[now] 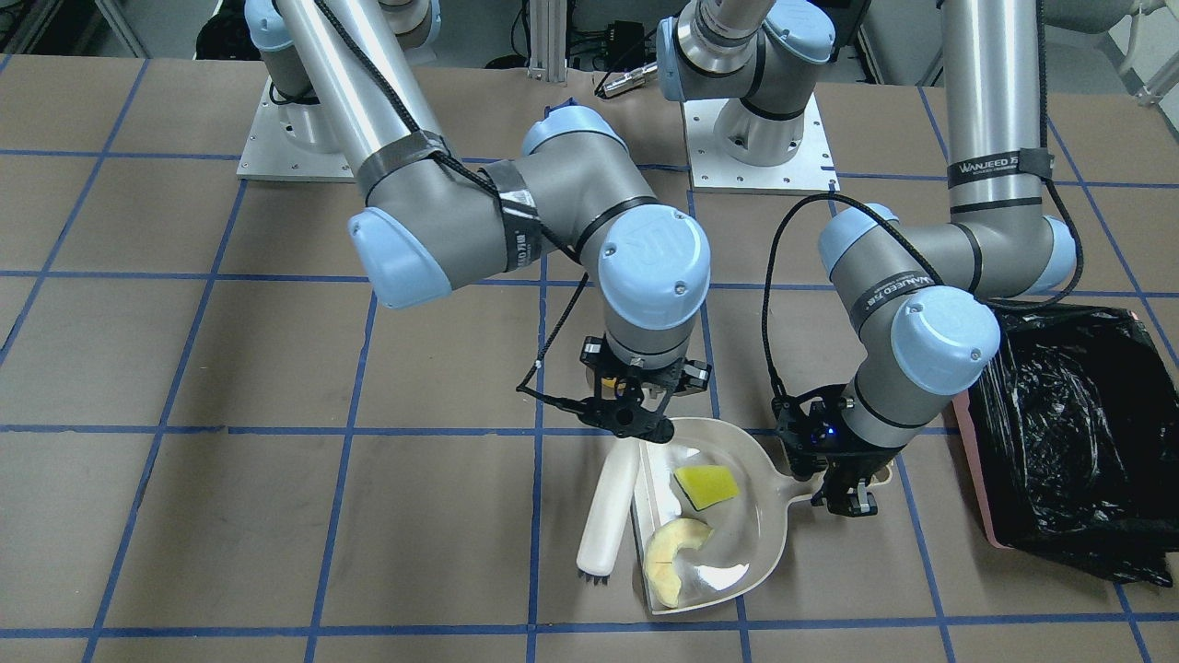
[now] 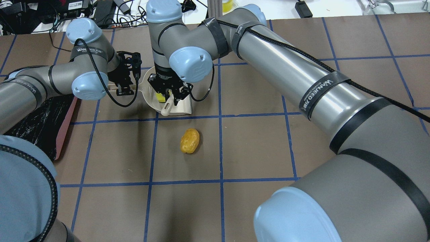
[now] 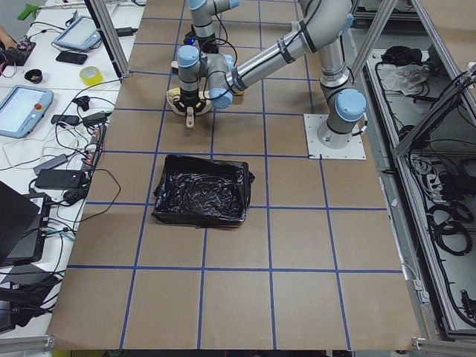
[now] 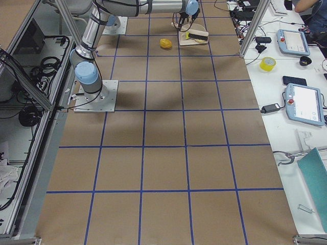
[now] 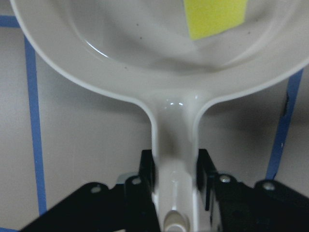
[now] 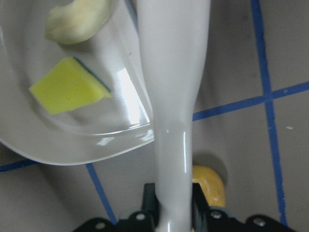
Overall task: Sweep and dump trash into bin
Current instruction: 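Sweep the yellow sponge and banana peel into the dustpan with the brush, then sweep the yellow potato into the dustpan with the right gripper's brush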
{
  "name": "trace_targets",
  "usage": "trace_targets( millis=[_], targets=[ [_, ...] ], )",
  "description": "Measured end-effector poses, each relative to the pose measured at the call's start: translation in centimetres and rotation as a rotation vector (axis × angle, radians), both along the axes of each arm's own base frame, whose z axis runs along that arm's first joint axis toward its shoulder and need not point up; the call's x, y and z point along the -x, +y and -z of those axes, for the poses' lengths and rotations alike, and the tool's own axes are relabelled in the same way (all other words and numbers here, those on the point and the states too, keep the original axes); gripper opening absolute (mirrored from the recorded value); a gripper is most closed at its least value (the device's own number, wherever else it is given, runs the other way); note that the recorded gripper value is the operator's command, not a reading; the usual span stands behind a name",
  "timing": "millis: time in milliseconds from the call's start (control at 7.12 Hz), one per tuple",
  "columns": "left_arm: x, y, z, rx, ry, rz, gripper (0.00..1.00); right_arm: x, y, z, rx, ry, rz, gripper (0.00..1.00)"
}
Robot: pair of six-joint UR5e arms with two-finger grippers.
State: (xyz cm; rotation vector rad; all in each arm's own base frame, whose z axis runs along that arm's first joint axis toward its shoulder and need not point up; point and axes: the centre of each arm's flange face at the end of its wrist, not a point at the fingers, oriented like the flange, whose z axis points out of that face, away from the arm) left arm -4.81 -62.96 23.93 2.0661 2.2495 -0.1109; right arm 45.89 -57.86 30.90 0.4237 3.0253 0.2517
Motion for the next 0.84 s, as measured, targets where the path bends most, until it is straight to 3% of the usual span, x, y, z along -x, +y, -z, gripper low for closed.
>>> trace_targets(
  millis=[281,843],
  targets=[
    [-0.7,1.2,-1.3,-0.001,-0.009,0.048,0.0,6.2,1.1,-0.3,-0.035,0.023,-0.037,0.0],
    [-4.4,7.8,-1.6,-0.066,-0.075,0.092,0.0,10.0,12.5,3.8,-0.09,0.036,-0.02,0.0]
  ],
)
